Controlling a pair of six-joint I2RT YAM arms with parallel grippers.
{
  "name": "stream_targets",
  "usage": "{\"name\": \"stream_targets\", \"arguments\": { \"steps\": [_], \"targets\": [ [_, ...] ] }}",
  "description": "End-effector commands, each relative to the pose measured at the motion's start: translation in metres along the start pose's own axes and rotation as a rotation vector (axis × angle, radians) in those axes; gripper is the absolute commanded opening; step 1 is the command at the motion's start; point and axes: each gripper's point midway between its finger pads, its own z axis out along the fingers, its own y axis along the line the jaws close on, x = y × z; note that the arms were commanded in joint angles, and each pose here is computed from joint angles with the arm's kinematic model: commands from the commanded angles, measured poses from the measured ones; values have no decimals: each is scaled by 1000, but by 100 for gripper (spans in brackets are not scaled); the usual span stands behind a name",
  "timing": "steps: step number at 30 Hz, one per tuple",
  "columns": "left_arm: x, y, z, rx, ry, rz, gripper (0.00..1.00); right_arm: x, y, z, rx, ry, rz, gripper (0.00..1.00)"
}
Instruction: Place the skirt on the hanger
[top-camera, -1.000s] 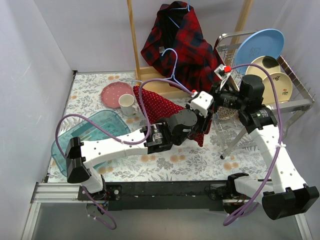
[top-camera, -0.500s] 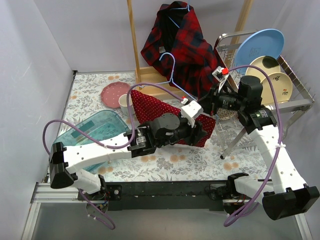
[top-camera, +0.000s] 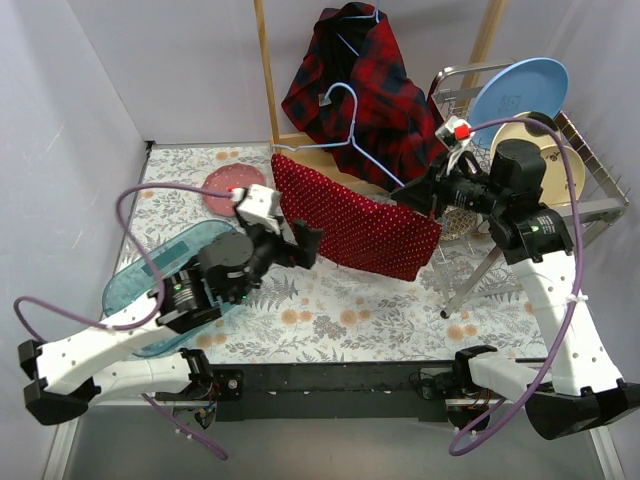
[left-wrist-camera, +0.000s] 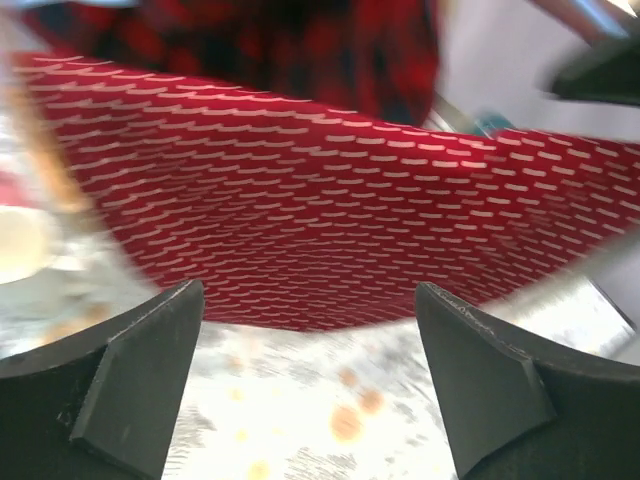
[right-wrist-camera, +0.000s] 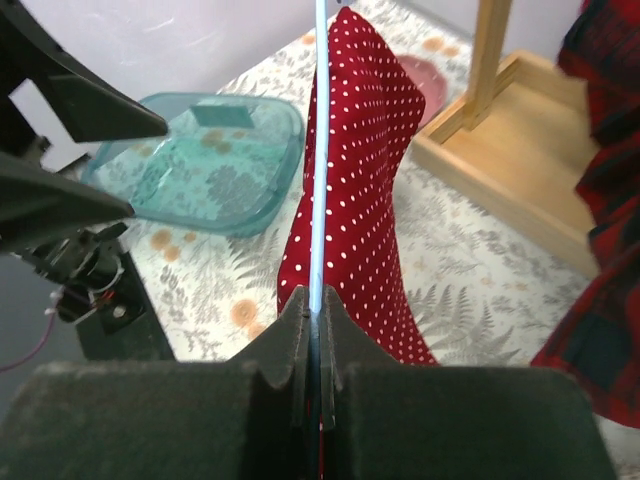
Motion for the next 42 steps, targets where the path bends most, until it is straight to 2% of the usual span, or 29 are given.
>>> {"name": "stream_targets", "arguments": {
  "steps": [1, 3, 10, 20, 25, 28, 37, 42],
  "targets": [
    [10, 76, -19, -286, 4, 101, 90, -68, 7, -20, 93, -143, -180, 1],
    [21, 89, -24, -318, 33, 125, 97, -79, 0, -21, 134, -160, -186, 1],
    [55, 102, -25, -335, 82, 137, 98, -127, -17, -12, 192, -249, -190, 1],
    [49, 113, -49, -323, -19, 45, 98, -182, -60, 36, 280, -333, -204, 1],
    [54, 118, -56, -323, -40, 5, 98, -215, -60, 63, 291, -388, -247, 1],
    [57, 118, -56, -329, -30, 5, 98, -225, -69, 83, 313, -413, -241, 1],
    [60, 120, -54, -341, -20, 22, 98, -220, -113, 146, 345, -434, -187, 1],
    [61, 122, -53, -353, -19, 28, 98, -235, -122, 157, 369, -489, -222, 1]
  ]
}}
